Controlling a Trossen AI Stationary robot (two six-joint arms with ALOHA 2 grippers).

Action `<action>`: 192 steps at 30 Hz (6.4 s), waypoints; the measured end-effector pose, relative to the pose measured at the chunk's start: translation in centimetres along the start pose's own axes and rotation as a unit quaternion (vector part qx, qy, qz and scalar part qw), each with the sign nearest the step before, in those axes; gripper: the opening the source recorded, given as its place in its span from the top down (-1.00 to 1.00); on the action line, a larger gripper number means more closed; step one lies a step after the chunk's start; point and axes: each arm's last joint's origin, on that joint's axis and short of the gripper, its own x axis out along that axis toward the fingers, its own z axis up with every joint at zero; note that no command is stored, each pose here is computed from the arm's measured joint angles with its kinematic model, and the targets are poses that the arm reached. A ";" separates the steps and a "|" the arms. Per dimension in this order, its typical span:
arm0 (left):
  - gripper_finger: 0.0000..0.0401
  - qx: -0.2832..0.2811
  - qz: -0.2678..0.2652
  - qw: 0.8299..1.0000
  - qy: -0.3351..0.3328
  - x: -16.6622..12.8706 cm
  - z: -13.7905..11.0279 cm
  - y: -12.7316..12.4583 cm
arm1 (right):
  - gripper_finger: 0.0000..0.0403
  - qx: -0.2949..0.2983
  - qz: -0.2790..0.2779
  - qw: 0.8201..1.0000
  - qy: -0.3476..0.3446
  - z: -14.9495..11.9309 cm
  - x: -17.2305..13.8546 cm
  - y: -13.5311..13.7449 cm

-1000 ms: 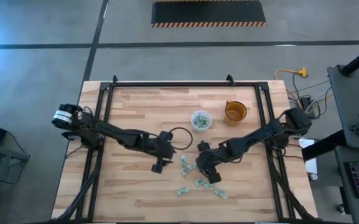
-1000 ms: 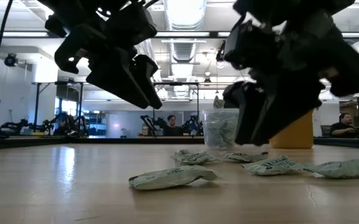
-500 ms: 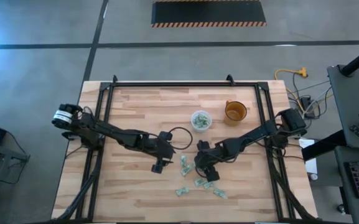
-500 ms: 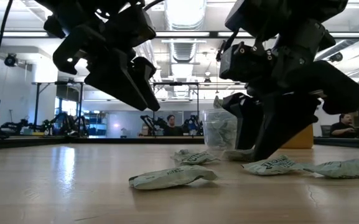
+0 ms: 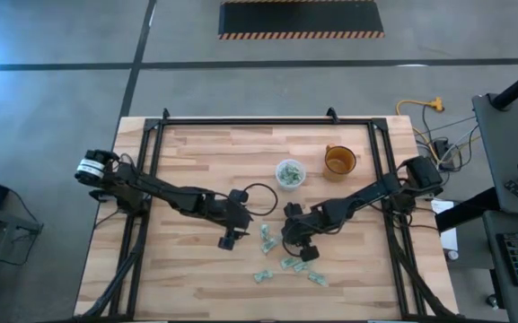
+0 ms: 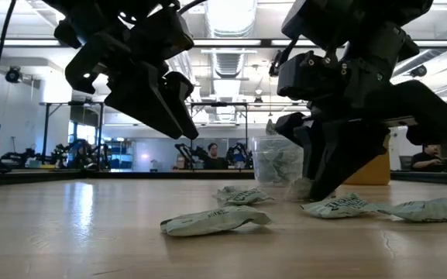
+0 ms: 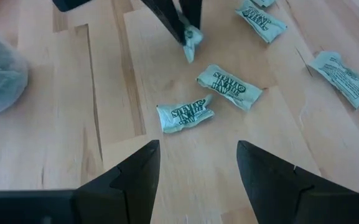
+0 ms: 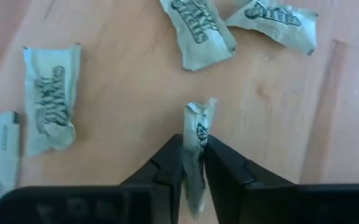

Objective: Pick and place Stevia / Truvia into bins
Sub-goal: Put the green stevia packet into the transparent bin

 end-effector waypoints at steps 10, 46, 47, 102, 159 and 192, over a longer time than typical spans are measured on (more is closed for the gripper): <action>0.02 0.001 0.000 1.000 0.000 0.0 0.0 0.0 | 0.87 -0.004 -0.031 0.999 -0.030 0.8 -2.9 -0.2; 0.02 0.003 0.005 1.000 -0.025 0.0 0.4 0.2 | 0.87 0.030 -0.389 0.921 0.002 -1.0 -6.6 -10.9; 0.02 0.003 0.005 1.000 -0.024 0.0 0.4 0.2 | 0.87 0.030 -0.387 0.922 0.003 -1.1 -6.6 -10.9; 0.02 0.089 -0.018 0.995 -0.044 6.9 -0.6 0.0 | 0.38 0.011 -0.179 0.969 -0.170 -1.2 -17.1 1.5; 0.02 0.026 -0.028 0.998 -0.044 8.9 -1.3 2.3 | 0.49 0.020 -0.181 0.968 -0.171 -1.2 -17.1 1.4; 0.84 0.057 0.087 0.992 -0.071 6.9 1.3 3.5 | 0.62 0.019 -0.181 0.969 -0.169 -1.3 -17.1 1.4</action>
